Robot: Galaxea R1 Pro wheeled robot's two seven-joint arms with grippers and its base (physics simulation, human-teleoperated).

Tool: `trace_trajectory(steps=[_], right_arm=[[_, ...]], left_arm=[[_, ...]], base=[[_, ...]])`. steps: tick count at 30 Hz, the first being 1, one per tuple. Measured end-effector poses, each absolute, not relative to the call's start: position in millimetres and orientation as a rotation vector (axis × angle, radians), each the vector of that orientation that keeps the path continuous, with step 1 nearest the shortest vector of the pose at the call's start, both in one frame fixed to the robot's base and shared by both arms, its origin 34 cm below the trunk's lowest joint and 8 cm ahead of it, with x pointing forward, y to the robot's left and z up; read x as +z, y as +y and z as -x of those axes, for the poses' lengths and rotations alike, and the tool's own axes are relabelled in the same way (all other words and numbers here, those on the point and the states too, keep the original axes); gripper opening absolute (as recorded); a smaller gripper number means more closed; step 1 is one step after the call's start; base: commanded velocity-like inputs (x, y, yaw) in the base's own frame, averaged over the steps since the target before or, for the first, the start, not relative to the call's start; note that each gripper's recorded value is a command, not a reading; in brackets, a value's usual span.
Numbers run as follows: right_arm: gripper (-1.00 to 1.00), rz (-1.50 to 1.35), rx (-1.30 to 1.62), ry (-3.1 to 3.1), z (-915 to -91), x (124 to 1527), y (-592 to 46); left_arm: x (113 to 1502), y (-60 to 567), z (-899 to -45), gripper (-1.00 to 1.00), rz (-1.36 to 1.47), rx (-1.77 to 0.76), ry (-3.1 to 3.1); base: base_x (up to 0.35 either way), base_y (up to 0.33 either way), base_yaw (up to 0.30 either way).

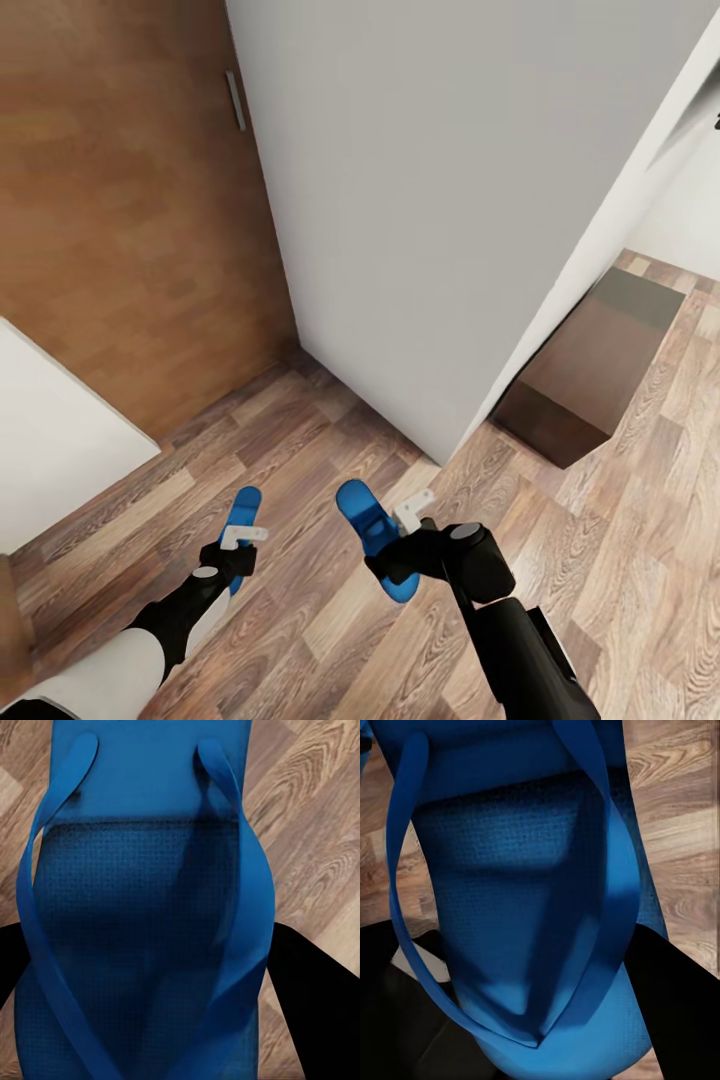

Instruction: In the bedroom, move the book from the bed onto either nightstand, and place the two sandals side by side next to the bed.

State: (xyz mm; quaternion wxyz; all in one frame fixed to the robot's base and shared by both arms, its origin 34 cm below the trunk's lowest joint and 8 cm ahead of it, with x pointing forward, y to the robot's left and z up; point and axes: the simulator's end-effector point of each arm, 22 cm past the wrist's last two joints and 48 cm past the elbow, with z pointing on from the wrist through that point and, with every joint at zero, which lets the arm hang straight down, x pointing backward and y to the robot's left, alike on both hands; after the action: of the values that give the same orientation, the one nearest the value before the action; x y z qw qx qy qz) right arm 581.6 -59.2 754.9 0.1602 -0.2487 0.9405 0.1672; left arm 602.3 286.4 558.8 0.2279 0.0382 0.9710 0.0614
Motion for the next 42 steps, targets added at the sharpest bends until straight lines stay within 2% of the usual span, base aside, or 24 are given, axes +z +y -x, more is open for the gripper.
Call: trace_trajectory(steps=[13, 22, 28, 42], right_arm=[[-1.0, 0.551, 0.441, 2.775, -579, 749, -100], [-1.0, 0.364, 0.411, 2.881, -552, 698, -160], [-1.0, 0.311, 0.447, 2.926, -527, 678, -168], [-1.0, 0.266, 0.394, 2.933, -483, 637, -190]], left_arm=[[571, 287, -592, -1.0, -0.124, 0.175, 2.709], [574, 284, -574, -1.0, -0.144, 0.158, 2.783], [573, 274, -557, -1.0, -0.163, 0.086, 2.846], [573, 284, -516, -1.0, -0.15, 0.1, 2.94]], base=[[0.0, 0.0, 0.019], [0.0, 0.0, 0.0], [0.0, 0.0, 0.0], [0.0, 0.0, 0.0]])
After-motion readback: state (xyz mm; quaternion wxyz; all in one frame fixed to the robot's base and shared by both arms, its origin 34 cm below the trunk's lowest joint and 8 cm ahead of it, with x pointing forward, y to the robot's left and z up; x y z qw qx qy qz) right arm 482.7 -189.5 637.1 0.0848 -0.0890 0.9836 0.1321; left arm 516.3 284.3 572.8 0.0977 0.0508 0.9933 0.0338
